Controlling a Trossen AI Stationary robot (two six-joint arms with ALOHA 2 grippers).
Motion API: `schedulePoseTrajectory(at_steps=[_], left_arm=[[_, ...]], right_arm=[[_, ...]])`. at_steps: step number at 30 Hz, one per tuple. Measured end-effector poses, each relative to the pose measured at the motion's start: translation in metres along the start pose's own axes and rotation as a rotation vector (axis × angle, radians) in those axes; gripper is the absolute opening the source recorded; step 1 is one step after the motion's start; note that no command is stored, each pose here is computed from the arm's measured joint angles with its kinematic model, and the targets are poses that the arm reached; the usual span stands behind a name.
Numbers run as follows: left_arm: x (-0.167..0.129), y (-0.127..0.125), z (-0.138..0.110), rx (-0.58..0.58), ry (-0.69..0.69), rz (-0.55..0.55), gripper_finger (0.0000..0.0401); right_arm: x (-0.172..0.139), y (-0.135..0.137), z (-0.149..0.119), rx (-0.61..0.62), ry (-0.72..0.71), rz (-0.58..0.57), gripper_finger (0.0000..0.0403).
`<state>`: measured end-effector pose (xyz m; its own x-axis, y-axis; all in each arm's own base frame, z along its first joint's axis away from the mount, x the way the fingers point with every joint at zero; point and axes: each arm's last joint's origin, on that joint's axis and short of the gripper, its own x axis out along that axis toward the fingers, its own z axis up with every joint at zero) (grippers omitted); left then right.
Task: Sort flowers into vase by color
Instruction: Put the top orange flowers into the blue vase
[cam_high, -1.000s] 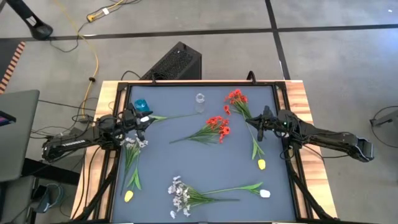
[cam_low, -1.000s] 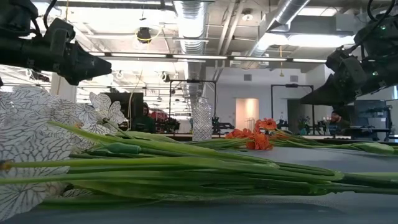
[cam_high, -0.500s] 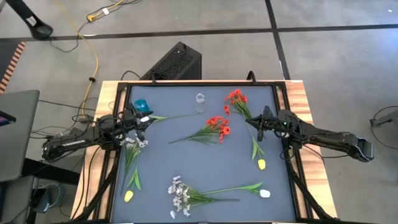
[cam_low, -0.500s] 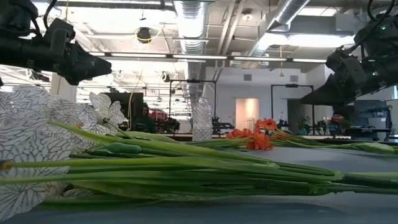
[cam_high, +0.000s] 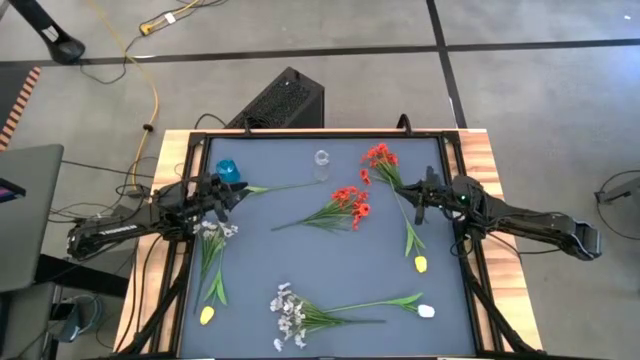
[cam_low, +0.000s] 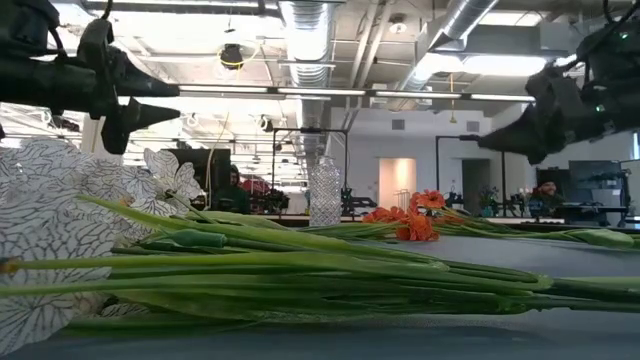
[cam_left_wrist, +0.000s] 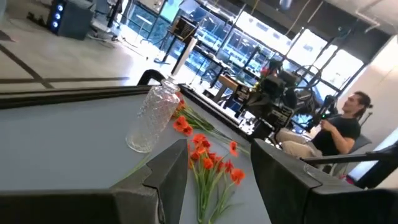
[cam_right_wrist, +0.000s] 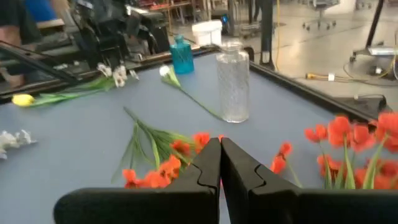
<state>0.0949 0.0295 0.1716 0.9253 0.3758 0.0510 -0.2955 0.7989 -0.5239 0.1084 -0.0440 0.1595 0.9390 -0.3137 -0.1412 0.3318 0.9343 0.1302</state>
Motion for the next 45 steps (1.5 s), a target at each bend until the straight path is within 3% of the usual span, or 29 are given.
schedulePoseTrajectory(at_steps=[3,5,9,15,20,25,31,45], left_arm=[[0.000,-0.002,0.003,-0.018,-0.024,-0.035,0.0166],[0.000,-0.007,0.007,0.011,-0.036,-0.127,0.0166],[0.002,-0.021,0.019,0.079,-0.022,-0.284,0.0166],[0.022,-0.032,0.025,0.208,0.072,-0.215,0.0166],[0.049,-0.045,0.029,0.346,0.172,-0.197,0.0166],[0.071,-0.051,0.023,0.468,0.251,-0.162,0.0166],[0.082,-0.048,0.013,0.500,0.313,-0.115,0.0166],[0.082,-0.049,0.015,0.487,0.296,-0.119,0.0166]], right_arm=[[-0.002,0.004,0.027,-0.005,-0.067,0.034,0.0037],[-0.003,0.007,0.046,0.017,-0.082,0.037,0.0037],[-0.001,0.009,0.077,0.010,0.050,0.000,0.0035],[0.005,0.002,0.111,0.032,0.394,-0.277,0.0051],[0.020,-0.007,0.123,0.114,0.577,-0.360,0.0089],[0.039,-0.022,0.110,0.180,0.792,-0.440,0.0138],[0.062,-0.039,0.080,0.199,1.054,-0.467,0.0175],[0.099,-0.056,0.037,0.194,1.250,-0.471,0.0183]])
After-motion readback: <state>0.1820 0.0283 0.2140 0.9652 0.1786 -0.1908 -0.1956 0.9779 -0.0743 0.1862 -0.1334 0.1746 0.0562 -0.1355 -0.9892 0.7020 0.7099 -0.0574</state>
